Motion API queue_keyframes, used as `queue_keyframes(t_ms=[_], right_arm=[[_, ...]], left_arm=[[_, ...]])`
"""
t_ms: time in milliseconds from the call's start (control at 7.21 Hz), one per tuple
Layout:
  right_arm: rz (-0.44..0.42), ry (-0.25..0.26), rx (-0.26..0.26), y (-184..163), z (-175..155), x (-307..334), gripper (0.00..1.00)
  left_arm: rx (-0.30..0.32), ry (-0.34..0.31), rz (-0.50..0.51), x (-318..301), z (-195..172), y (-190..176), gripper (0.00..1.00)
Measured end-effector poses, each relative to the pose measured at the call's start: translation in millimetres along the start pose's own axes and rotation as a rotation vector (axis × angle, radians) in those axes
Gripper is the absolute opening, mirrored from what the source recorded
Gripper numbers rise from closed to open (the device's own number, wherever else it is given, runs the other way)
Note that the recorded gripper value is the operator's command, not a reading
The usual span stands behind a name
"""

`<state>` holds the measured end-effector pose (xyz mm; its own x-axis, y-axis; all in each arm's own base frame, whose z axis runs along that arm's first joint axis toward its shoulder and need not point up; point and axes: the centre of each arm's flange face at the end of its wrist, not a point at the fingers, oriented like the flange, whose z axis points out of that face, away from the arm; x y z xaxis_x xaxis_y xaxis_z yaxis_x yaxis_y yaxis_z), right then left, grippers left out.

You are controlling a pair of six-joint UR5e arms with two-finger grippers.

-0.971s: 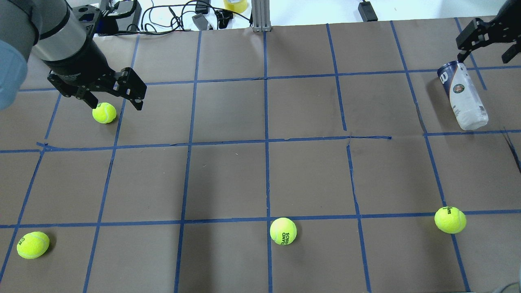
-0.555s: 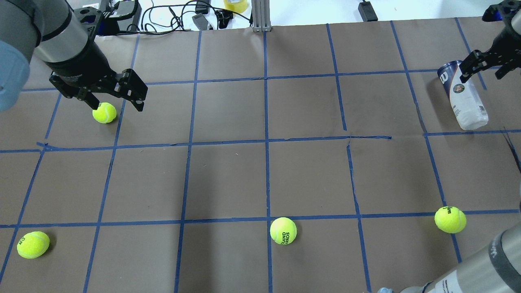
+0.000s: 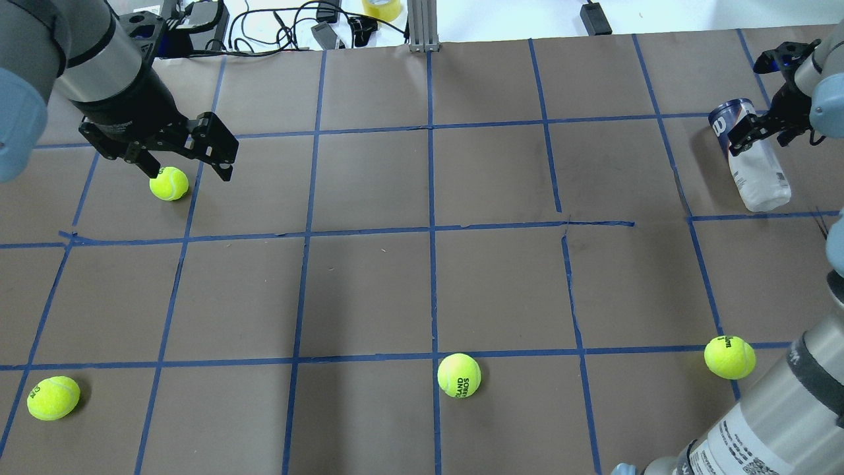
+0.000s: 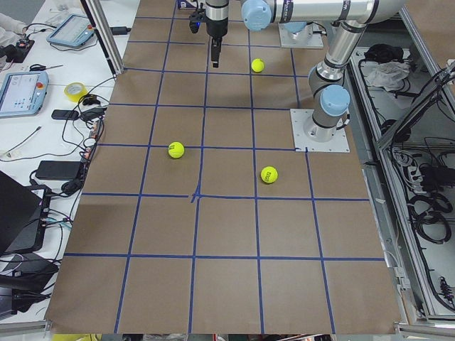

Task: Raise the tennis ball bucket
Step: 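Lower the right gripper onto the lying tennis ball can and grasp it, then carry the can with the right gripper toward the middle of the table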

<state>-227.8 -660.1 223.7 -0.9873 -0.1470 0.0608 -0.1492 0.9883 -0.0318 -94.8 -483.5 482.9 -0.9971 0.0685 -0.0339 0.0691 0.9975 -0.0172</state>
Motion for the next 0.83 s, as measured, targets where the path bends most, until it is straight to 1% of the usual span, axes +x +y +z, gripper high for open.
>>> queue_keyframes(t_ms=[139, 277, 416, 693, 832], right_arm=[[-0.001, -0.006, -0.007, -1.2, 11.0, 0.6, 1.0], [-0.001, -0.005, -0.007, -3.0, 21.9, 1.7, 0.98], [-0.001, -0.002, -0.005, -4.4, 30.5, 2.6, 0.92], [0.001, -0.004, -0.01, -4.6, 38.2, 2.7, 0.9], [0.005, -0.004, -0.012, -4.5, 39.2, 2.7, 0.86]], left_arm=[[0.002, 0.0, 0.0, 0.0, -0.2, -0.2, 1.0], [0.008, 0.001, 0.002, 0.1, -0.8, -1.0, 1.0], [0.017, 0.002, 0.003, 0.0, -1.5, -2.0, 1.0], [0.027, 0.002, 0.005, 0.1, -2.1, -3.2, 1.0], [0.031, 0.001, 0.006, 0.2, -2.5, -3.6, 1.0]])
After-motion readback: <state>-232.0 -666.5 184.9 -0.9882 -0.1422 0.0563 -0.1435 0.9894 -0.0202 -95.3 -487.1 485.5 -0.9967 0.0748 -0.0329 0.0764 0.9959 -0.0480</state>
